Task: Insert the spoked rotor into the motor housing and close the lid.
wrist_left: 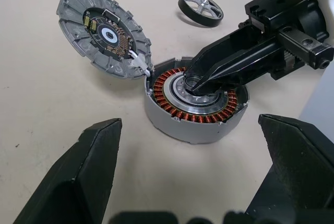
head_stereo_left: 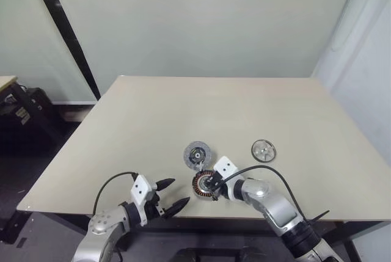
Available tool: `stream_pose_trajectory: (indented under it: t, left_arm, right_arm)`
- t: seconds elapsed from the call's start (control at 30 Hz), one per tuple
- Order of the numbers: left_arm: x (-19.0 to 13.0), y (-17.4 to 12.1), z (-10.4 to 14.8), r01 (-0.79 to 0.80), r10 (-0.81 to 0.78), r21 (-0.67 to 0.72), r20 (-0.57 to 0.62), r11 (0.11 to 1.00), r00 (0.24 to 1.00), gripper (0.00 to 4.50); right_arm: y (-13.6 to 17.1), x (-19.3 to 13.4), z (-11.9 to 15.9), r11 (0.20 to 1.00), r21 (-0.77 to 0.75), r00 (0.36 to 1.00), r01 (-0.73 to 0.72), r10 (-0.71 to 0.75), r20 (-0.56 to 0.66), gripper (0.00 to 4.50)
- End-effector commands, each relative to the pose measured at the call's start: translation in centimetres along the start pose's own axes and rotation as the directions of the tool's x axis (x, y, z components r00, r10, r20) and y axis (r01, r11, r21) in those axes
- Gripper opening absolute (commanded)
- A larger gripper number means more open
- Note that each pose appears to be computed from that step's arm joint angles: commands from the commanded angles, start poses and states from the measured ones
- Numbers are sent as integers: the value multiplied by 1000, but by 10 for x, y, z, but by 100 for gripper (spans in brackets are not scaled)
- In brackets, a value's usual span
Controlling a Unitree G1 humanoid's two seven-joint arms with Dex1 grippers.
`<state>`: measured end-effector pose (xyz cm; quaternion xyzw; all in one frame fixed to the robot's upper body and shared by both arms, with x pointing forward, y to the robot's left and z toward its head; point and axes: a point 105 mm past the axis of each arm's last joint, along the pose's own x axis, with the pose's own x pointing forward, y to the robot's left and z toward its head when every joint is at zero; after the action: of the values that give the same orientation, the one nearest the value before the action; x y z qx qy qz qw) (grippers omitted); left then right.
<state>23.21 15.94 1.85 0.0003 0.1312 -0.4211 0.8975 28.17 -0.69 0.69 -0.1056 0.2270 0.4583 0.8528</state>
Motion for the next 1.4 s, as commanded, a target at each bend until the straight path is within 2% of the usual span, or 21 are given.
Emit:
stream_pose_trajectory:
  t: [0.03,1.4]
  left_arm:
    - [2,-2,10,11,-12,43,27,999,1000,450]
    - [5,-1,11,9,-10,48,33,999,999,450]
  right_arm:
    - [-5,-2,14,1000,-26,999,11,-10,47,75]
    - [4,0,8,1000,-18,1000,-21,21,21,75]
